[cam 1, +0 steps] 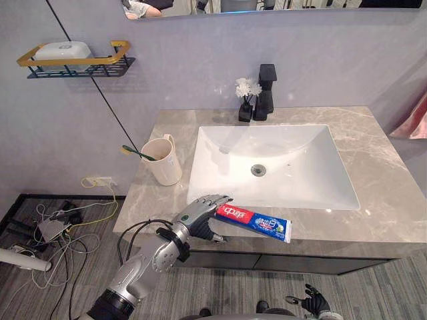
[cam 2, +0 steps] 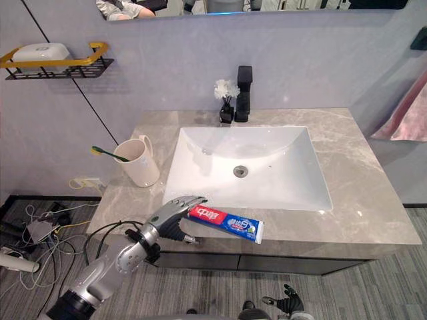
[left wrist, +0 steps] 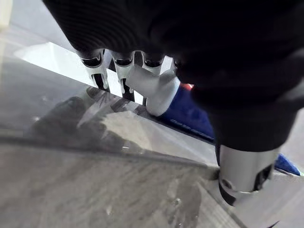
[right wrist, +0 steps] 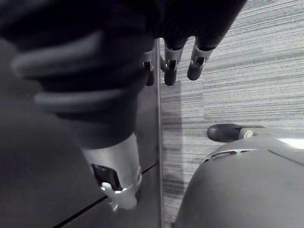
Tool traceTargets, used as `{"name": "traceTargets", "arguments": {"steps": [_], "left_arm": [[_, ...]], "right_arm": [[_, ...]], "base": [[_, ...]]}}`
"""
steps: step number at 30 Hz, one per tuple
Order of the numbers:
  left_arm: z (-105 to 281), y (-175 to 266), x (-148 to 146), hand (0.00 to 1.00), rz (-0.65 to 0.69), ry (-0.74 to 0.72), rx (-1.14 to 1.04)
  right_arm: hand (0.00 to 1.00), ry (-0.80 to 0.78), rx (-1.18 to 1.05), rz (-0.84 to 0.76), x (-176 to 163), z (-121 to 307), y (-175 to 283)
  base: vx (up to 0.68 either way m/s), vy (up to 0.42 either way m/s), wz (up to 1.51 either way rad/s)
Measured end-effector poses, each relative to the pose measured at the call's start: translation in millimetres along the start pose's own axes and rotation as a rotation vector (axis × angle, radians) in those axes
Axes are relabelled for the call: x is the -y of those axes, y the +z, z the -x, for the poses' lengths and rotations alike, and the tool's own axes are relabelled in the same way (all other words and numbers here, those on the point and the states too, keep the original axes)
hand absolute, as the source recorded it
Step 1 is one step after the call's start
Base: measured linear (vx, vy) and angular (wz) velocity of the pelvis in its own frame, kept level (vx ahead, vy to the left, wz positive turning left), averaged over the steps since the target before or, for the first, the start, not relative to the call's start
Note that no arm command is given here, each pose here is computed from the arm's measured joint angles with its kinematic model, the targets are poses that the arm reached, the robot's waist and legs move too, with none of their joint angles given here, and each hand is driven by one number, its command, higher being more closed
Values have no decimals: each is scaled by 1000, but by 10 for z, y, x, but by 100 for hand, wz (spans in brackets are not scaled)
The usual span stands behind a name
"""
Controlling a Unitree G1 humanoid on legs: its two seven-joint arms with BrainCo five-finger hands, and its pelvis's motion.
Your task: Organize washtable
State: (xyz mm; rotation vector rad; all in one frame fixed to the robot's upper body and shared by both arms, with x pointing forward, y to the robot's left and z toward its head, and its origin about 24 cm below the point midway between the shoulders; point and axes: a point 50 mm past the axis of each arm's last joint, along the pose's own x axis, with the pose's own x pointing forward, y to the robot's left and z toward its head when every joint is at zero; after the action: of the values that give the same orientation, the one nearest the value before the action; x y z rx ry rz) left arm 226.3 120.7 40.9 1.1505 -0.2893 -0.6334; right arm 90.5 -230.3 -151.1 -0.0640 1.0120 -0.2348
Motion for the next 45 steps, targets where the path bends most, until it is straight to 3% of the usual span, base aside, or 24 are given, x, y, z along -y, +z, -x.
{"name": "traceTargets", "arguments": {"steps": [9, 10, 29, 45], "left_arm": [[-4, -9, -31, 100, -4, 2, 7], [-4, -10, -37, 0, -3, 2, 10], [-11, -43, -13, 0, 36, -33, -23], [-55, 1, -130, 0, 158, 130, -48]], "right_arm": [[0, -8, 3, 13, 50, -2, 12], [0, -8, 3, 13, 49, -2, 13], [0, -4, 10, 24, 39, -15, 48], [0, -1, -22, 25, 21, -8, -7]], "base": [[-8, -1, -1], [0, 0, 0], [0, 0, 0], [0, 0, 0]]}}
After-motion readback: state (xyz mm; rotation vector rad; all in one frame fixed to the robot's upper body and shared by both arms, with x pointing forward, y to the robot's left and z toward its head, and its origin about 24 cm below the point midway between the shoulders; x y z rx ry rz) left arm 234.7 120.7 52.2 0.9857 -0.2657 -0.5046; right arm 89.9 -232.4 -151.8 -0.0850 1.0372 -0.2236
